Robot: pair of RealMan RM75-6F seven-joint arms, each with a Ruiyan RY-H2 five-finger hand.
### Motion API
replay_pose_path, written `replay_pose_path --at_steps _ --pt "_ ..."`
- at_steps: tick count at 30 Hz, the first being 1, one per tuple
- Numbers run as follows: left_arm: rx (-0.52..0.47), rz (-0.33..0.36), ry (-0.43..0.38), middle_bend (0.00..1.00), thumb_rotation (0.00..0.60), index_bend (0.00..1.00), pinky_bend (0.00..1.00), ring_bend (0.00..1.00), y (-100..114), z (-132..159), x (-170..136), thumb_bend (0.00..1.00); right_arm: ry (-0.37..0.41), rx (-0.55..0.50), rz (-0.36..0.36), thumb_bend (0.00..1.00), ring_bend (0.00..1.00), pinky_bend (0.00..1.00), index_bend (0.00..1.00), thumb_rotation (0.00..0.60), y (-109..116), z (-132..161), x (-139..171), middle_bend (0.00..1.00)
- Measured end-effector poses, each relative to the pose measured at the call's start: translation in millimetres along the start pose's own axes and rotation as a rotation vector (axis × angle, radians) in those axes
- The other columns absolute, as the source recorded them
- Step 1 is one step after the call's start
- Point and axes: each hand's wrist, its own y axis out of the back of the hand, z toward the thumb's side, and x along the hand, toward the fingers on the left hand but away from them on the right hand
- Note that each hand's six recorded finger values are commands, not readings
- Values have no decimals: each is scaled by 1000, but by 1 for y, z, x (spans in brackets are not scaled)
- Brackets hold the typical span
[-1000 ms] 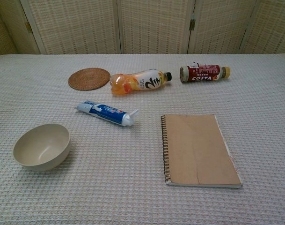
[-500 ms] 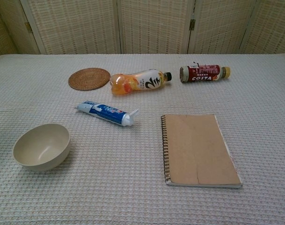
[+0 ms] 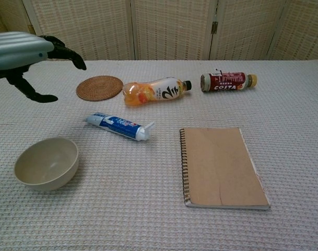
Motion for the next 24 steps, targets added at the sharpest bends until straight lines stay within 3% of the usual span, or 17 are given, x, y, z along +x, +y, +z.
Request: replay_pose_path --at_steps 10,24 --pt "-12 -91 -42 242 600 282 76 185 -28 24 57 377 -18 1 4 220 77 0 101 600 0 -3 -2 62" --pt "50 -222 -35 242 600 312 77 192 -73 42 84 408 -30 3 15 220 81 0 101 600 -3 -7 -6 63"
